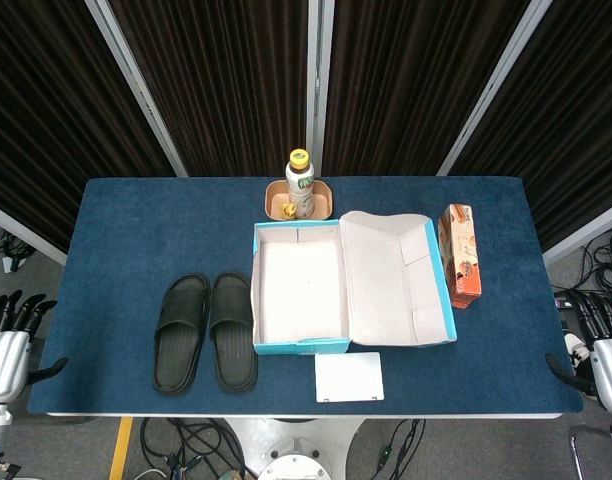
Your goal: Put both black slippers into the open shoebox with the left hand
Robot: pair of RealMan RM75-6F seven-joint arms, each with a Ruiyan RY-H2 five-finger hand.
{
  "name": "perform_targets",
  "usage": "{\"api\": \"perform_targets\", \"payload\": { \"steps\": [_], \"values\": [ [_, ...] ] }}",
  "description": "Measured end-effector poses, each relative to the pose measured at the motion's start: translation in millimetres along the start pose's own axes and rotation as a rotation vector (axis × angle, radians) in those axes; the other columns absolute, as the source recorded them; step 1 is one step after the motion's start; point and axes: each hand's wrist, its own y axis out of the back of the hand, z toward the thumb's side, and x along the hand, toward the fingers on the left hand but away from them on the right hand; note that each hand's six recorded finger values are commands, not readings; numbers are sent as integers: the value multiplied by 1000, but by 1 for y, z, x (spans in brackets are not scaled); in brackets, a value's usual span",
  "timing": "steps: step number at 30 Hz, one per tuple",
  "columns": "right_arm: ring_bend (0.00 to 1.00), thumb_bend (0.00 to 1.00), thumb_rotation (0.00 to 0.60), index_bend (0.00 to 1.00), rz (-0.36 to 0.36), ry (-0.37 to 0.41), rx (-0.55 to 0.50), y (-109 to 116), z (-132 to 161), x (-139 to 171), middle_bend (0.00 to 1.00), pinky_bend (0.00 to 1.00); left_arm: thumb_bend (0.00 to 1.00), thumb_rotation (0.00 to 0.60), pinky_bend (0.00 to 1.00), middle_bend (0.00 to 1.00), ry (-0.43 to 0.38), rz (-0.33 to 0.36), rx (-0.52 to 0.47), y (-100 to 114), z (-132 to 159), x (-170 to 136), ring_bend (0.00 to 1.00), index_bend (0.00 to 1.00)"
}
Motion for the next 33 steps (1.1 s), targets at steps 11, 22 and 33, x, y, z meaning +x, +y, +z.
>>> {"api": "perform_targets", "payload": {
  "steps": [11, 22, 33],
  "values": [
    [0, 155, 600, 10, -1, 4, -1, 0, -1, -2, 82, 43, 0, 600, 9, 143, -21, -3, 12, 2, 6, 8, 0, 209],
    [0, 155, 600, 10, -18, 2, 4, 5, -5, -2, 82, 43, 0, 600, 21, 143, -122, 41, -24, 18, 36, 36, 3, 209],
    [0, 156, 600, 10, -26, 28, 35, 14, 1, -10, 82, 42, 0, 600, 690, 167, -317, -82, -141, 13, 122, 110, 638, 161]
  ]
}}
